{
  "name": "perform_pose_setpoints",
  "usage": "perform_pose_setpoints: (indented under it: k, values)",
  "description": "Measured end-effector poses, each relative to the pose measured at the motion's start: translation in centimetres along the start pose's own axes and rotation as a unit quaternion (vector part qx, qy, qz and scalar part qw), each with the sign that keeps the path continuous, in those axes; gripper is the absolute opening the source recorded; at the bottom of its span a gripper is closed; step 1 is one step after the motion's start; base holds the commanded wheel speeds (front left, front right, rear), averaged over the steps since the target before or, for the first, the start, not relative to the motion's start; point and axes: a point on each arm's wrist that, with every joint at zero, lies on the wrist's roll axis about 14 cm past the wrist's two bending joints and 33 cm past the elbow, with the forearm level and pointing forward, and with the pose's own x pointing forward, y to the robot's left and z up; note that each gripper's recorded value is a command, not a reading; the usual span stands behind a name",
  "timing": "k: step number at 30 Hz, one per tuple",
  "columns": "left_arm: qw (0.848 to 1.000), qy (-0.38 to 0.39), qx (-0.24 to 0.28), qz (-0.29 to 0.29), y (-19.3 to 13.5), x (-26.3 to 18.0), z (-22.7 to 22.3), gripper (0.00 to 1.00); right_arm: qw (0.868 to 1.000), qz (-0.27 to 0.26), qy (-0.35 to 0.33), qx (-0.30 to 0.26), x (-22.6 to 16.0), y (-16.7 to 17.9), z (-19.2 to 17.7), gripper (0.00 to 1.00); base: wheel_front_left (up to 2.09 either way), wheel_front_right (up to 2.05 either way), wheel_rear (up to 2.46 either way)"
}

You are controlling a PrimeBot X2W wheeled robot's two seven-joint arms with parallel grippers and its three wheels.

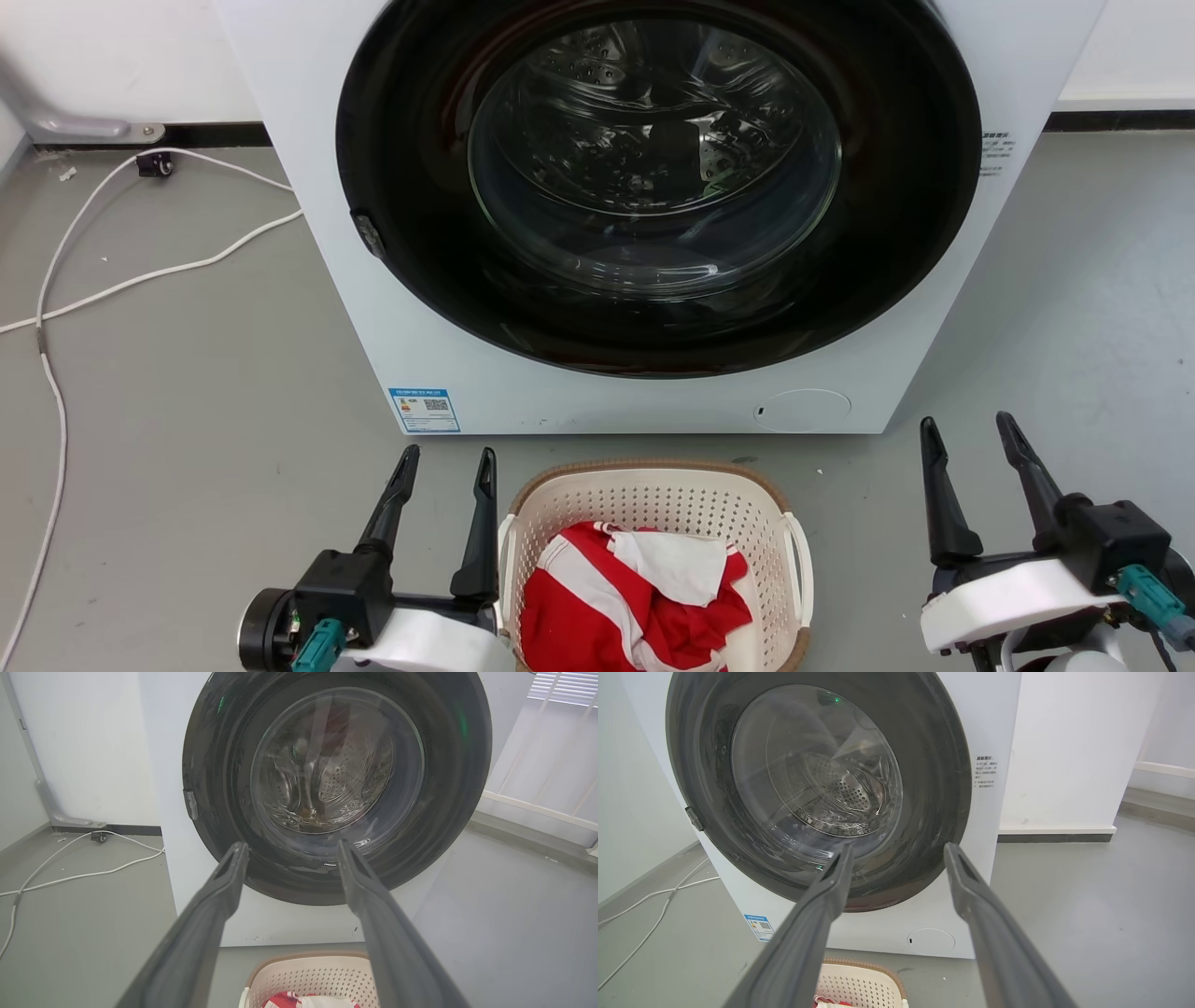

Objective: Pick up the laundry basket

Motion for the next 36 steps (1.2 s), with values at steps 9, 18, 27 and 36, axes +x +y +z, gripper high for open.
perform_pose_setpoints:
  k: [9, 18, 27, 36]
  values:
    - [0.999, -0.015, 0.025, -0.016, -0.6, 0.1, 0.3, 1.00, 1.000, 0.005, -0.008, -0.029, 0.1, 0.1, 0.3, 1.00, 0.00, 0.00, 0.00]
    - [1.000, -0.002, 0.018, -0.017, -0.3, -0.6, -0.9, 1.00, 1.000, -0.005, -0.012, -0.019, 0.0, -0.5, 0.3, 1.00, 0.00, 0.00, 0.00]
    - [0.999, 0.001, 0.022, -0.028, -0.2, -0.8, -1.3, 1.00, 1.000, -0.008, -0.007, -0.025, -0.2, -0.8, -0.3, 1.00, 0.00, 0.00, 0.00]
    - [1.000, -0.001, 0.015, -0.021, 0.3, -0.7, -1.3, 1.00, 1.000, -0.009, -0.006, -0.027, -0.1, -0.9, -0.4, 1.00, 0.00, 0.00, 0.00]
